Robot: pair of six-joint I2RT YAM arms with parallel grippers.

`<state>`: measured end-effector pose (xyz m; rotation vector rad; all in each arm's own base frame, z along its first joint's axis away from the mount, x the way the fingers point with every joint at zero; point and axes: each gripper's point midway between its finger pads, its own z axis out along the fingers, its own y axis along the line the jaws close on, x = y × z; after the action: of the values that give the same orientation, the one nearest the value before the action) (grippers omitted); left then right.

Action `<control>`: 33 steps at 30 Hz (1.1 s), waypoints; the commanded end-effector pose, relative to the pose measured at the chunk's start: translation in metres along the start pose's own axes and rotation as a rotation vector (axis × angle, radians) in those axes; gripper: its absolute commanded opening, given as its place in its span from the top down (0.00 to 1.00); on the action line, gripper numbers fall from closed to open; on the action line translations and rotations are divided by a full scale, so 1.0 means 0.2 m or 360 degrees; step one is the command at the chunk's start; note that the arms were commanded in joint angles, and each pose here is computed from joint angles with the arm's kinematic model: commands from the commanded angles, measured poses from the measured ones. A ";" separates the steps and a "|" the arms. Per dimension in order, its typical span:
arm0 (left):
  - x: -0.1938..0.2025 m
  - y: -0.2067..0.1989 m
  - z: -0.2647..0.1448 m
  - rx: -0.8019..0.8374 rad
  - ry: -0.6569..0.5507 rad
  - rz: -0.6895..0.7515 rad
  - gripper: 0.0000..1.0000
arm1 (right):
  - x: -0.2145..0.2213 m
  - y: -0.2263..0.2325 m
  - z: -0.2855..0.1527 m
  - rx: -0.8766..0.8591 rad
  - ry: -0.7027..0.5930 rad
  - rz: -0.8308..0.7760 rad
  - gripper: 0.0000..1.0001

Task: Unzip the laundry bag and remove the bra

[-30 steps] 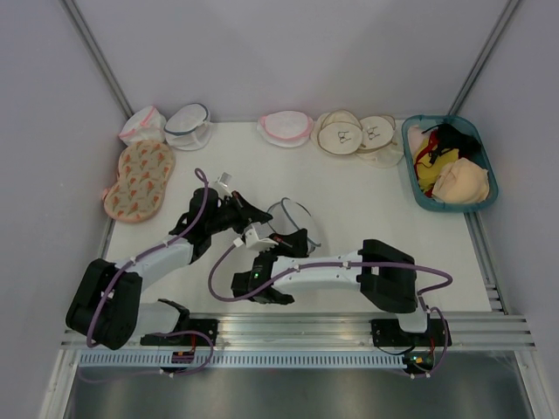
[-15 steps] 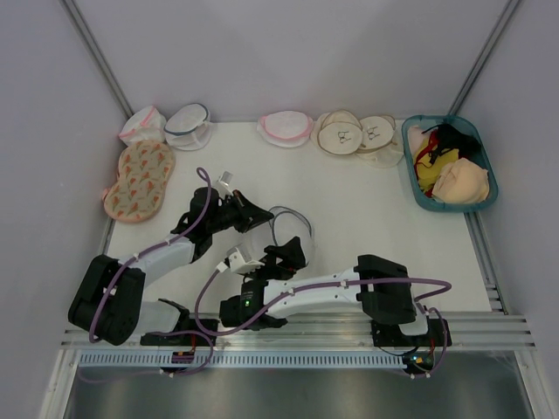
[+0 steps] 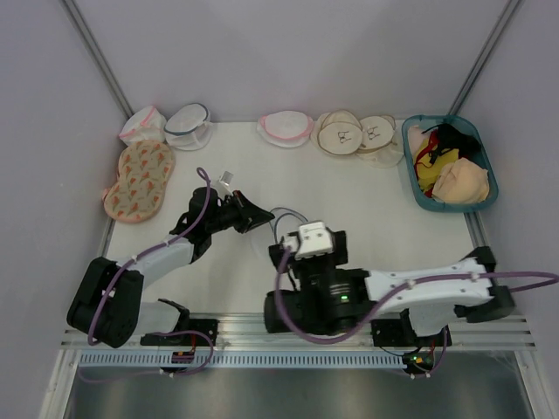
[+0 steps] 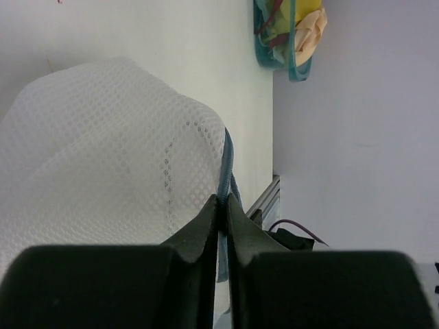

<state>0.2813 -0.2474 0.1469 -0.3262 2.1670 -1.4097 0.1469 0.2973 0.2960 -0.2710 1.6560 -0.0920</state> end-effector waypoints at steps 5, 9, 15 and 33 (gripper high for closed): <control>-0.01 -0.09 -0.06 0.0092 0.0003 0.0043 0.85 | -0.29 -0.37 -0.19 -0.0434 -0.0072 0.0862 0.02; 0.00 -0.09 -0.08 0.0086 0.0006 0.0058 0.84 | -0.26 -0.54 -0.22 -0.0795 -0.0161 0.1075 0.02; 0.03 -0.13 -0.10 0.0118 0.0062 0.0129 0.77 | -0.23 -0.54 -0.22 -0.0783 -0.0160 0.0847 0.02; 0.12 -0.07 -0.27 -0.0103 0.0200 0.0628 0.21 | 0.08 -0.52 -0.18 -0.0717 -0.0037 0.0818 0.02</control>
<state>0.2341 -0.2323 0.1571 0.0717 2.2801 -1.2531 0.1251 0.1844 0.3189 -0.1672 1.6414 0.6711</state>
